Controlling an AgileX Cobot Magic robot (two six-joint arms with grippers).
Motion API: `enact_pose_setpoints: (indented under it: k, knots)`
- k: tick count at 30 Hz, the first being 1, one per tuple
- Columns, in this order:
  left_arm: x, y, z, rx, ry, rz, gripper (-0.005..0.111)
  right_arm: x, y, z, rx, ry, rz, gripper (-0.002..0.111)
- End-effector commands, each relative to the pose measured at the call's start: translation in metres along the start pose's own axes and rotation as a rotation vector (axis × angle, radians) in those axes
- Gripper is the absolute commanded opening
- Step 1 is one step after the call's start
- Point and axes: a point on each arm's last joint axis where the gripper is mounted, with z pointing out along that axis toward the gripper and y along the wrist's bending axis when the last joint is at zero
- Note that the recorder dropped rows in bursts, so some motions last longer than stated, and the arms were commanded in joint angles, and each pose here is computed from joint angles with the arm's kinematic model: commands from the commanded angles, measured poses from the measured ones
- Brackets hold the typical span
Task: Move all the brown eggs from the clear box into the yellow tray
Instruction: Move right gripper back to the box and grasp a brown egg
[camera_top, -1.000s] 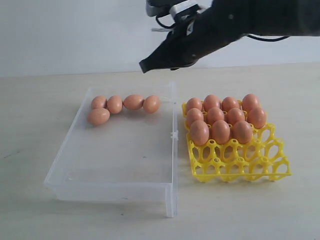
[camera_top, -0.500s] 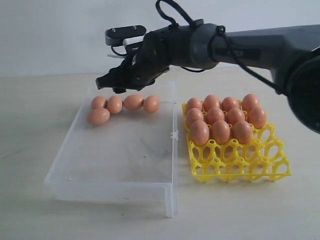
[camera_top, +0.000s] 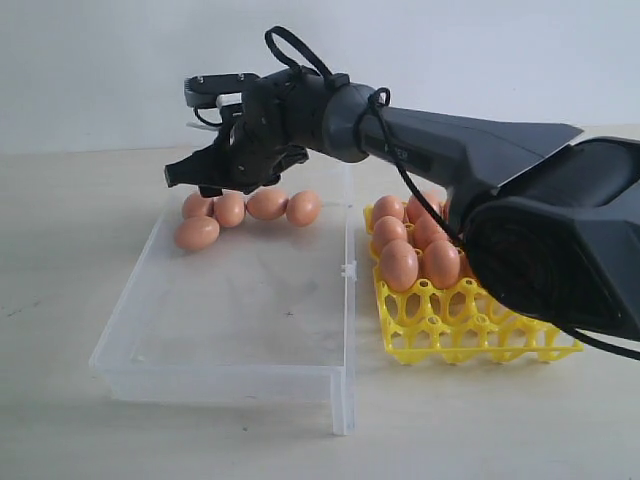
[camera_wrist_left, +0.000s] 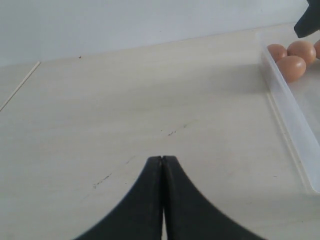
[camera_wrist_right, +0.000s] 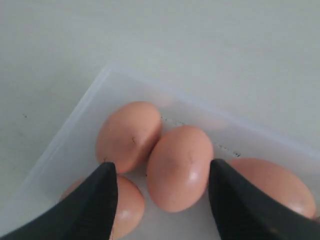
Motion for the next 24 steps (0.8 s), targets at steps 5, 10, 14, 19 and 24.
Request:
enact_pose_setpoints:
  k: [5, 10, 14, 19, 24]
  knots:
    - [-0.002, 0.000, 0.000, 0.006, -0.013, -0.005, 0.000, -0.004, 0.002, 0.003, 0.000, 0.001, 0.013, 0.054]
    - [-0.002, 0.000, 0.000, 0.006, -0.013, -0.005, 0.000, -0.004, 0.001, 0.010, -0.006, -0.010, 0.020, 0.054]
    - [-0.002, 0.000, 0.000, 0.006, -0.013, -0.005, 0.000, -0.003, 0.001, 0.015, -0.007, -0.019, 0.020, 0.054]
    - [-0.002, 0.000, 0.000, 0.006, -0.013, -0.005, 0.000, -0.001, -0.007, 0.022, 0.017, -0.028, 0.040, 0.054]
    - [-0.002, 0.000, 0.000, 0.006, -0.013, -0.005, 0.000, 0.001, -0.012, 0.027, 0.022, -0.029, 0.076, 0.054]
